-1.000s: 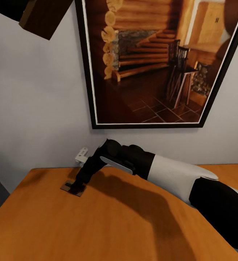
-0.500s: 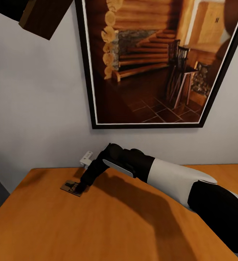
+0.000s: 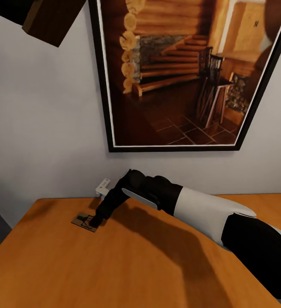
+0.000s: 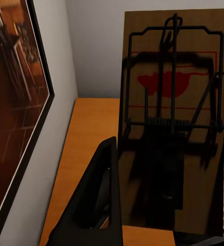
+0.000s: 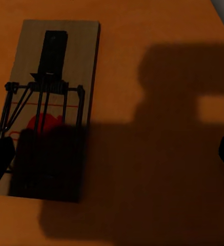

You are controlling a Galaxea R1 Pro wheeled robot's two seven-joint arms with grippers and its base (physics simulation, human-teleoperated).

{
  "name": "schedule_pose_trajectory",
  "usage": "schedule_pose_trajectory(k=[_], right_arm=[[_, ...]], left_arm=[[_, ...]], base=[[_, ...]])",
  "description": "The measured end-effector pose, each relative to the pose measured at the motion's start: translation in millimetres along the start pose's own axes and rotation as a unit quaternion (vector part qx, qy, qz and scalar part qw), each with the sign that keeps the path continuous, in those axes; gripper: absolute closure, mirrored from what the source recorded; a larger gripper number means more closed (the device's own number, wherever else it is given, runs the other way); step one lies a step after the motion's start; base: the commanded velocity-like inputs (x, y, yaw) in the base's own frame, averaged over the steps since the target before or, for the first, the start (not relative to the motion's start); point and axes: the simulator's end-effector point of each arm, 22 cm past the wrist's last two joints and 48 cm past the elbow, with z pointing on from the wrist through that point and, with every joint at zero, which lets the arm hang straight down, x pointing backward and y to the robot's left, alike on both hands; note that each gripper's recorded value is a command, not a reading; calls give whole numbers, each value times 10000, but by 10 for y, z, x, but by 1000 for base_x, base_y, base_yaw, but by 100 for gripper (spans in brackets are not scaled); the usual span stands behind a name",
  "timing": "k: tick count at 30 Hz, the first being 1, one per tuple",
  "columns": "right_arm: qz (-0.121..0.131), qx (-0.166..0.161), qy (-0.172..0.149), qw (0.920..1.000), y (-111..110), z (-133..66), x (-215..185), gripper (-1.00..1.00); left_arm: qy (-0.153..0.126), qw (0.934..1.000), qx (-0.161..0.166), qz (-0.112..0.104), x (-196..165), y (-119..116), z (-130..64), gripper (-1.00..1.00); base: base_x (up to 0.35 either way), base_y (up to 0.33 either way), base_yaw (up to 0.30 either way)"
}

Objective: Take the four mousetraps from the cabinet in the bathroom and place them on the bathroom floor. Make sure all four end up on the same floor surface, and ensure that at least two of them are either under or directly next to the same bathroom sink.

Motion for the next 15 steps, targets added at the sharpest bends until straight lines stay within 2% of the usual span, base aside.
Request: schedule_pose_trajectory(k=[7, 15], right_arm=[[-60, -75, -37, 9999, 71, -7, -36, -100], [-265, -207, -233, 9992, 226, -31, -169, -100]], left_arm=[[2, 10000, 2, 1, 0, -1, 3, 100], [-1, 10000, 3, 0, -1, -1, 0, 100]], base=[[0, 0, 0], [0, 0, 0]])
